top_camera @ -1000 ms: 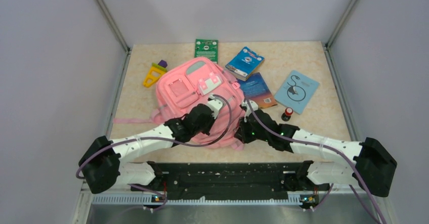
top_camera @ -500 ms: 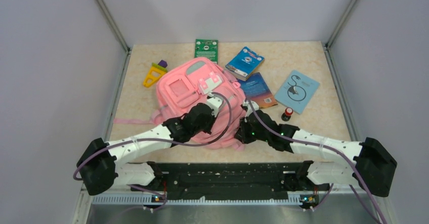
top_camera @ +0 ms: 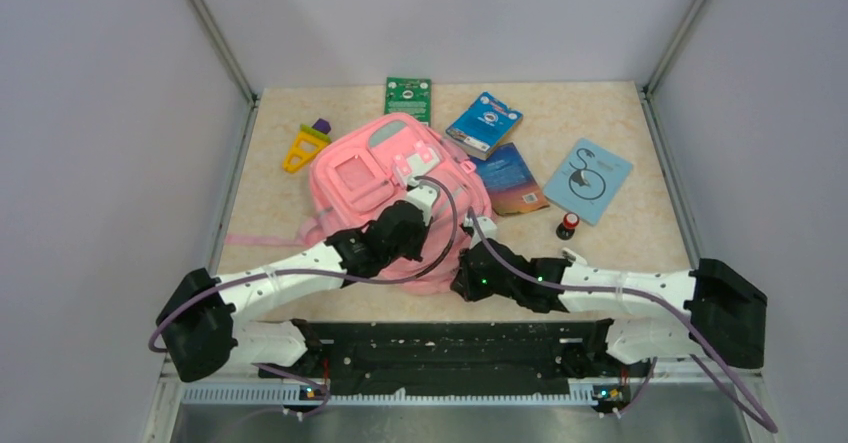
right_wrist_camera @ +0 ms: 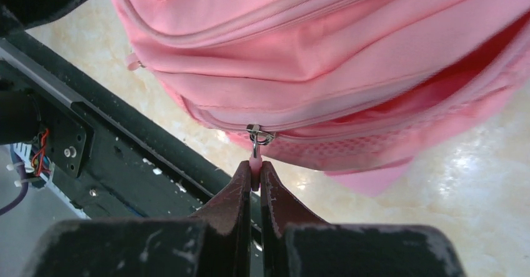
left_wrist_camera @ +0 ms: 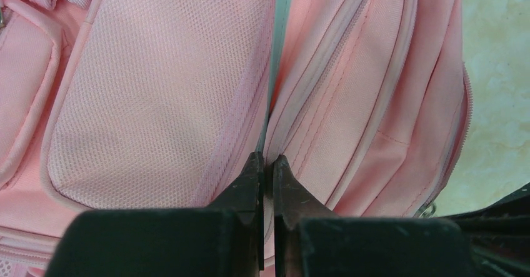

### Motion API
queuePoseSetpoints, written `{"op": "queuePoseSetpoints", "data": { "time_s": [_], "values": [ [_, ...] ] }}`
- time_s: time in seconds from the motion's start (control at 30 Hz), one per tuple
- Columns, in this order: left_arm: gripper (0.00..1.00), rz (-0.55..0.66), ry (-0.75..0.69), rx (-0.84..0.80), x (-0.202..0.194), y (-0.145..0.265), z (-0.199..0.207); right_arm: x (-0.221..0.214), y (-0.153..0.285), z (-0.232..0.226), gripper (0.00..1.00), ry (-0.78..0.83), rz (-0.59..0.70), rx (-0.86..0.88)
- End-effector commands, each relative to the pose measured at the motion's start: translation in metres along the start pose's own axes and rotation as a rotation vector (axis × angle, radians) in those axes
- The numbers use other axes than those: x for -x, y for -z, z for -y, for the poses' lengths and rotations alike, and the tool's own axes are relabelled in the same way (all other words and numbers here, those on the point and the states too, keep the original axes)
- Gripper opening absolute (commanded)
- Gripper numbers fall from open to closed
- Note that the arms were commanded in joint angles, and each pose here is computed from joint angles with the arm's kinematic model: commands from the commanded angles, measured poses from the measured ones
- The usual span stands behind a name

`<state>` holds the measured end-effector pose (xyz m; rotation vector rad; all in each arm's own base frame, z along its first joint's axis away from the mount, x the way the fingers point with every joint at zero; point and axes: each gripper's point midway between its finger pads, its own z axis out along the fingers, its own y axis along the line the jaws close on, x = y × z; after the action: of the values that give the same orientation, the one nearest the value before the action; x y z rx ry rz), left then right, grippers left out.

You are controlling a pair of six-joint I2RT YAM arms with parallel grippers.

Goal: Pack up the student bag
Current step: Unzip the student bag at the center of the board.

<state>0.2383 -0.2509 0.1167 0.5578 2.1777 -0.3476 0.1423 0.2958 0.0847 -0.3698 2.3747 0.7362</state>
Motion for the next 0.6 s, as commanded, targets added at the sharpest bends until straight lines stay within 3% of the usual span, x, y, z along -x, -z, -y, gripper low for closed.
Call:
{"op": "queuePoseSetpoints", "data": {
  "time_s": [0.0, 0.4, 0.57],
  "values": [
    [0.00, 0.229, 0.135, -0.072, 0.083, 0.010, 0.017, 0.017, -0.001, -0.044, 0.00, -0.024, 0.063, 0.069],
    [0.00, 0.236, 0.194, -0.094, 0.085, 0.004, 0.007, 0.005, -0.023, -0.119, 0.00, 0.041, 0.087, 0.127],
    [0.00, 0.267, 0.213, -0.136, 0.083, 0.009, 0.006, -0.001, -0.027, -0.122, 0.00, 0.035, 0.099, 0.100]
  ]
}}
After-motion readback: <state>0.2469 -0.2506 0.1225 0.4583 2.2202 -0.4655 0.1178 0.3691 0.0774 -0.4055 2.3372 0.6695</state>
